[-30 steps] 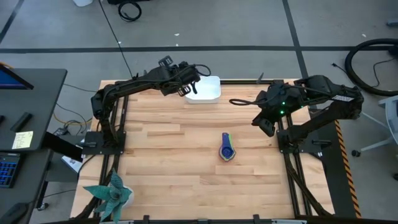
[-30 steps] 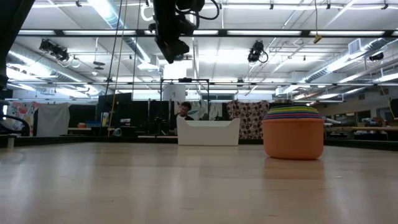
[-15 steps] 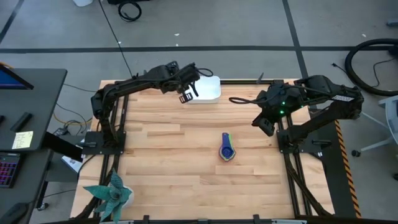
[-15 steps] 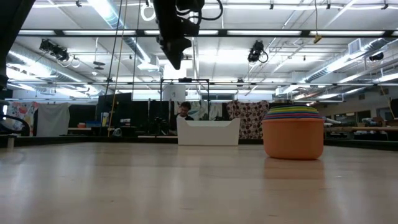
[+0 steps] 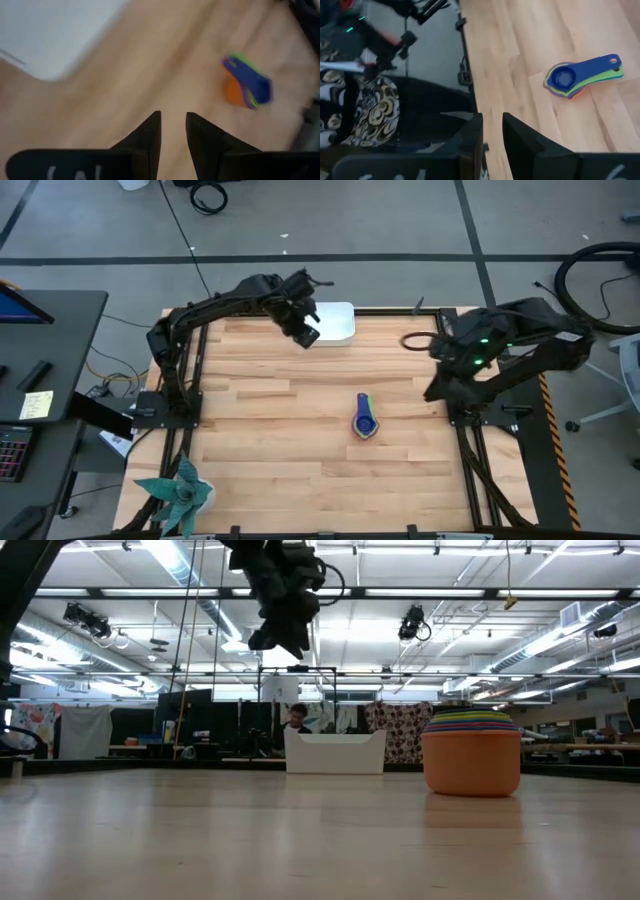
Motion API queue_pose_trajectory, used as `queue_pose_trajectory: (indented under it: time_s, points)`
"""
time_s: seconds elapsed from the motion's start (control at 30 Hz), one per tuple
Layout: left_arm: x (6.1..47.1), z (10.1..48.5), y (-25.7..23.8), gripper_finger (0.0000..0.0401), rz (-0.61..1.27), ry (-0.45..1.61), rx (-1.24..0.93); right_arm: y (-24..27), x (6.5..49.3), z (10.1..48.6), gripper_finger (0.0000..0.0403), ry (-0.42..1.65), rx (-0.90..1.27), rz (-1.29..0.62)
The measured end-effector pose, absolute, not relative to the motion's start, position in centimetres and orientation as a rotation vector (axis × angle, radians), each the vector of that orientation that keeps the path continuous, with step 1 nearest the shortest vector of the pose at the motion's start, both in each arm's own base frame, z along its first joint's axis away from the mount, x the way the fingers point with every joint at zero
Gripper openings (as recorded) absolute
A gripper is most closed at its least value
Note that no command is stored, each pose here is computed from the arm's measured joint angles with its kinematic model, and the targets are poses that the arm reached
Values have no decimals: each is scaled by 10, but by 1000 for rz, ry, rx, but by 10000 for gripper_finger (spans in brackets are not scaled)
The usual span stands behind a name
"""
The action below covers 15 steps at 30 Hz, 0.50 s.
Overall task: Nest measuring cups in basket
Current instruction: Stack the dark blue measuring cup on top of the green measuring cup
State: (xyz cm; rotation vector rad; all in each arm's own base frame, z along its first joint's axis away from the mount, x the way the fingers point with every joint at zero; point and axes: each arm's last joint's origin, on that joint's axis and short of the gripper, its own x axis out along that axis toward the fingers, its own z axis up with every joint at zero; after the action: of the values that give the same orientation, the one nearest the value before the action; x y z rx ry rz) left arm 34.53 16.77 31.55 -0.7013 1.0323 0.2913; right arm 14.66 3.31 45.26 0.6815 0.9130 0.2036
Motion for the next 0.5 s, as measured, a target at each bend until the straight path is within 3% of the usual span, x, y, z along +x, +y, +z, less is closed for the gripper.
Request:
queue_pose_trajectory:
  time_s: [0.27, 0.5]
  points:
    - [376, 280, 135, 93, 64, 919, -986, 24, 83, 464, 77, 775, 627, 146]
    - [402, 267, 99, 93, 19, 774, -849, 12, 43, 469, 77, 625, 618, 86]
